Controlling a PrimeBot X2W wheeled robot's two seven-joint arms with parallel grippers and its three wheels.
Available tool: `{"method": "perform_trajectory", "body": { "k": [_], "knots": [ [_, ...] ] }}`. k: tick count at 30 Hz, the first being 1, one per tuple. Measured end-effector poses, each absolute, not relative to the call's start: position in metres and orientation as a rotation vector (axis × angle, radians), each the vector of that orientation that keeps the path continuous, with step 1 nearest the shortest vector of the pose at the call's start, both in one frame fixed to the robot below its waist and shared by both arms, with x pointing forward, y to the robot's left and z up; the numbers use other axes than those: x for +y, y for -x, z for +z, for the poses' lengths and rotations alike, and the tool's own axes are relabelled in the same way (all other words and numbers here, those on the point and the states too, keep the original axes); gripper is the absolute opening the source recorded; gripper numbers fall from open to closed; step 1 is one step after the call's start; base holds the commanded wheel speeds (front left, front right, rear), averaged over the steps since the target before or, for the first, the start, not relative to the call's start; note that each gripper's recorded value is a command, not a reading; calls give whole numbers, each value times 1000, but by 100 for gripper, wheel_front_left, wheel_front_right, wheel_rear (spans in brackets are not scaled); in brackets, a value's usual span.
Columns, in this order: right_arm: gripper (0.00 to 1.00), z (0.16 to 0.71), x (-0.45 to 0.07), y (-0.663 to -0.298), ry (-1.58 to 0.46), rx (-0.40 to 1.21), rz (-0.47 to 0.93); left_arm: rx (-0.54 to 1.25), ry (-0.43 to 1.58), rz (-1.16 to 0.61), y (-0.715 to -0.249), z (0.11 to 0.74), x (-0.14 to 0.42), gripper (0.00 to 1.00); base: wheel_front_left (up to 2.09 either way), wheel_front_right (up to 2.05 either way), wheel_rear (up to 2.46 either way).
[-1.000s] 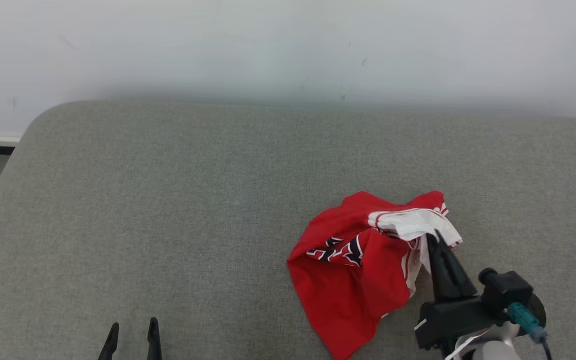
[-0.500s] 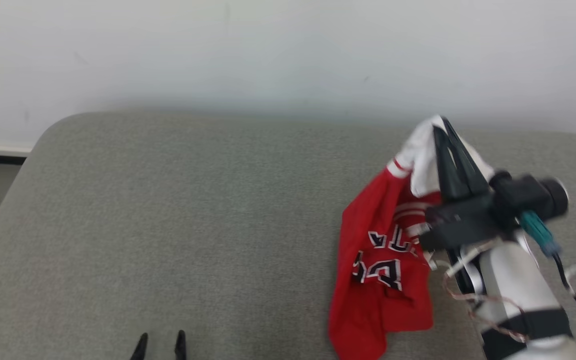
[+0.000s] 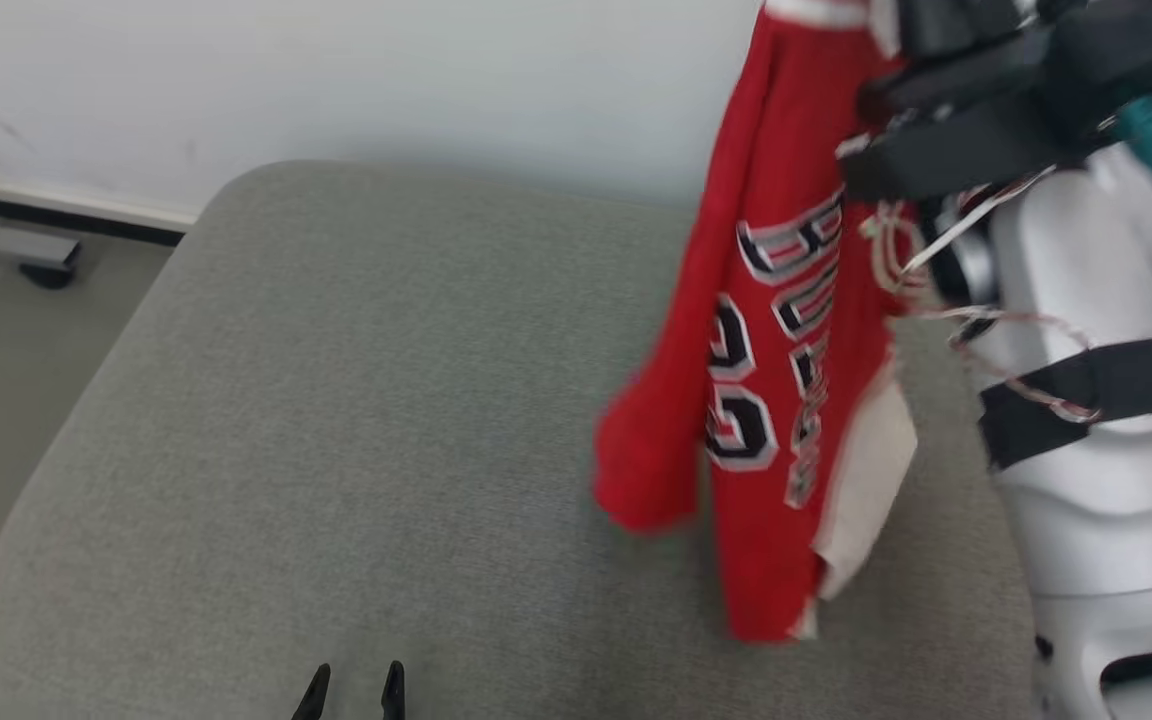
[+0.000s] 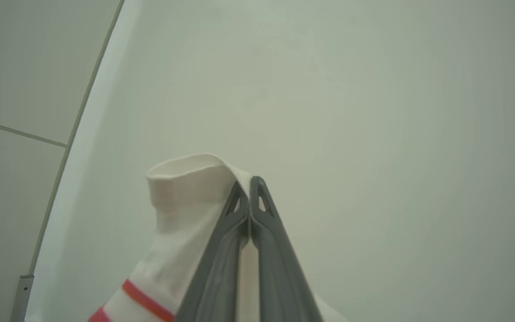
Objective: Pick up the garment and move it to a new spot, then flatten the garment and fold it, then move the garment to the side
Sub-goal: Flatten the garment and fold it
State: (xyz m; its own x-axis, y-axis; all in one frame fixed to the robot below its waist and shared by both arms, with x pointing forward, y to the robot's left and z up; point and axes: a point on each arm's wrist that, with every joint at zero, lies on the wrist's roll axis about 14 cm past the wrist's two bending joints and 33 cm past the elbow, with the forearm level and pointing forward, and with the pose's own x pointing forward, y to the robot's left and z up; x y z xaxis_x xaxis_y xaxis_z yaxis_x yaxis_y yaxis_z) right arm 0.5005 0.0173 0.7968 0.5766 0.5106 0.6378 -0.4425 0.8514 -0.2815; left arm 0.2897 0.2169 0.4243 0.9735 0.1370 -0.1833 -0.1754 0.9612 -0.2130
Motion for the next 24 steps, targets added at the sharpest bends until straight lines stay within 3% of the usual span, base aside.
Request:
{"method": "perform_trajectory", "body": {
  "k": [5,11,24],
  "knots": [
    [0,793,10,-515,100,-753,523,175,233,201,-281,421,226,100,0,0,0],
    [0,709,-27,-542,189,-521,457,186,248,161,-289,419,214,100,0,0,0],
    [0,623,-117,-545,224,-296,292,198,228,59,-312,418,190,100,0,0,0]
  ]
}}
